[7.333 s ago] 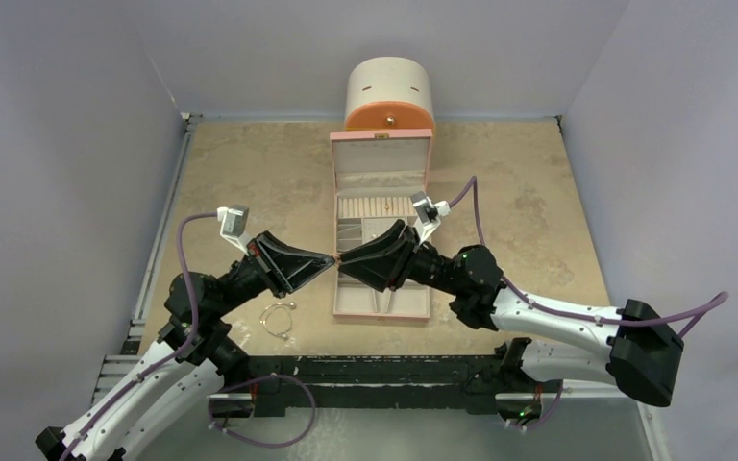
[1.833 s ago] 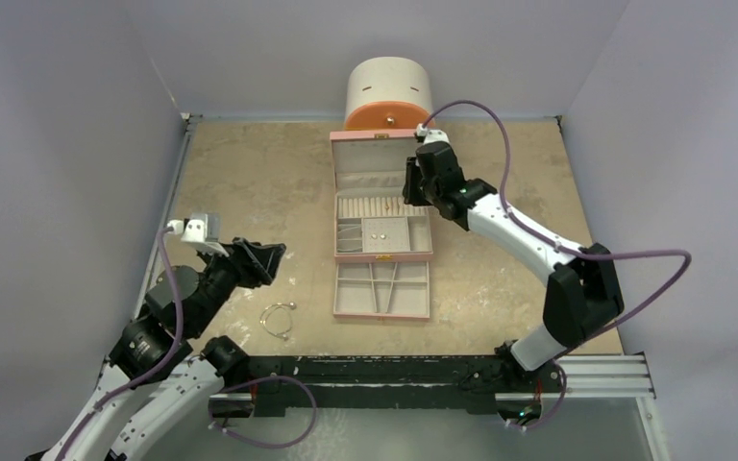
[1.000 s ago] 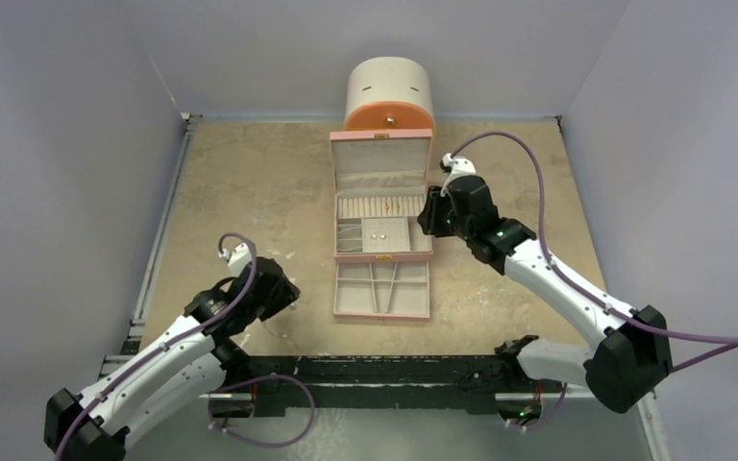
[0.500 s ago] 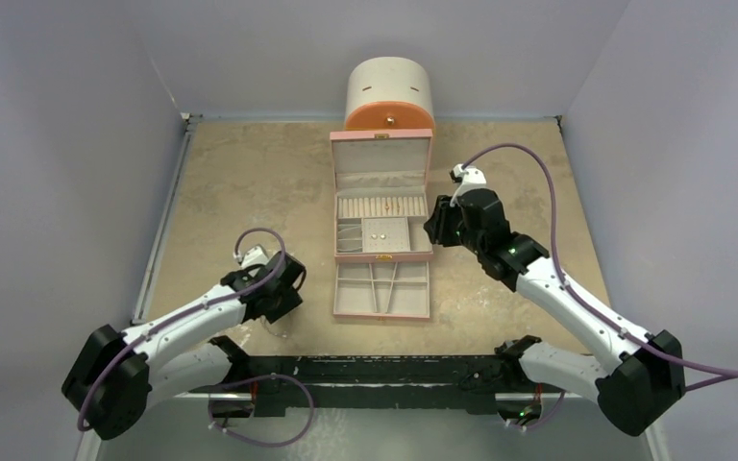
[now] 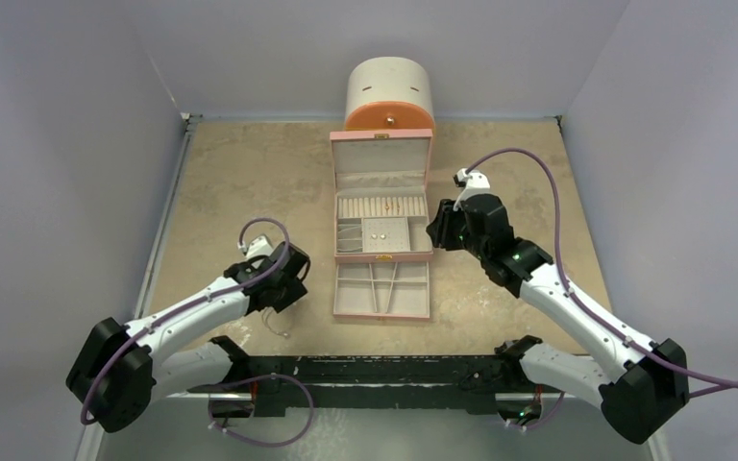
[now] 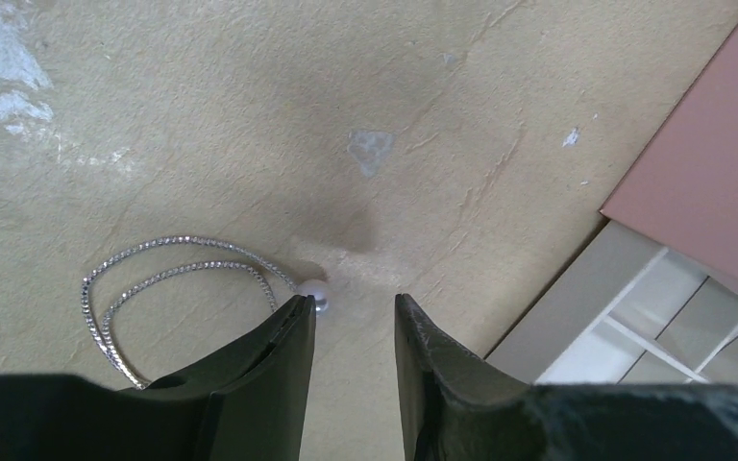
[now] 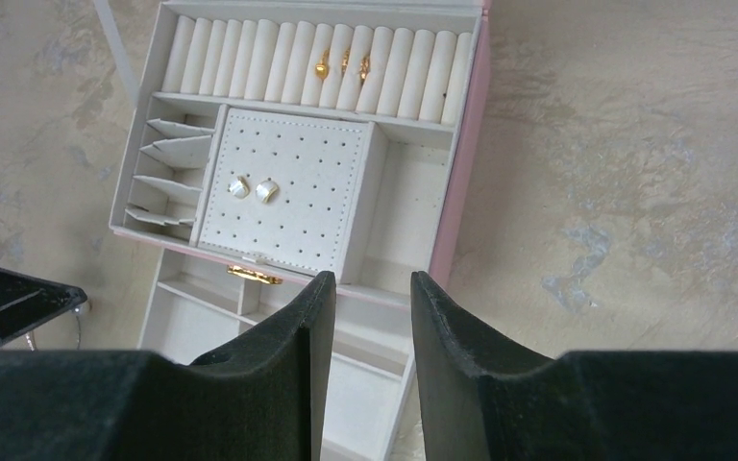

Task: Organize the mixed jewelry
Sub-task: Pick up the jewelry from the center of the board.

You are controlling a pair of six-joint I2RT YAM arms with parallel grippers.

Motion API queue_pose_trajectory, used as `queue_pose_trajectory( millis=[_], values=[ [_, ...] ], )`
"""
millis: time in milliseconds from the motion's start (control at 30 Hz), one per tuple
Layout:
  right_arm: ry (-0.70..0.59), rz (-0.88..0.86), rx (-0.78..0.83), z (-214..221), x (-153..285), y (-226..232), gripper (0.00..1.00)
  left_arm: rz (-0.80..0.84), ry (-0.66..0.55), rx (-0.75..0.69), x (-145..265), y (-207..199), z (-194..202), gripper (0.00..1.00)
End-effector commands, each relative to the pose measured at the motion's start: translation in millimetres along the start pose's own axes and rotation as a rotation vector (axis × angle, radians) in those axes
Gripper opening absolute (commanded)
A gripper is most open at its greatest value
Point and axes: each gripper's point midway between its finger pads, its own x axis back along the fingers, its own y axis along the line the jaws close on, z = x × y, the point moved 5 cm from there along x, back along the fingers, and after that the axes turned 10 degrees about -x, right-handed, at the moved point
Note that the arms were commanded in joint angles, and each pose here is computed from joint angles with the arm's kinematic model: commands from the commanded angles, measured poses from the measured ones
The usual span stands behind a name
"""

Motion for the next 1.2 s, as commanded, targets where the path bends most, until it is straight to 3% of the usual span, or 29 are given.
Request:
queue_pose_trajectory(
  millis=[0,1167],
  values=[
    [-0.049,-0.015,-0.002,-8.6,2.7,2.4,0.38,0.003,-0.028,-0.034,1.6,-7.6,-8.7,0.35],
    [-0.024,-0.02,-0.012,1.2,-0.9,-0.3,0.38,-0.011,0.016,-0.089,9.7,-4.1,6.1,0.31]
  ],
)
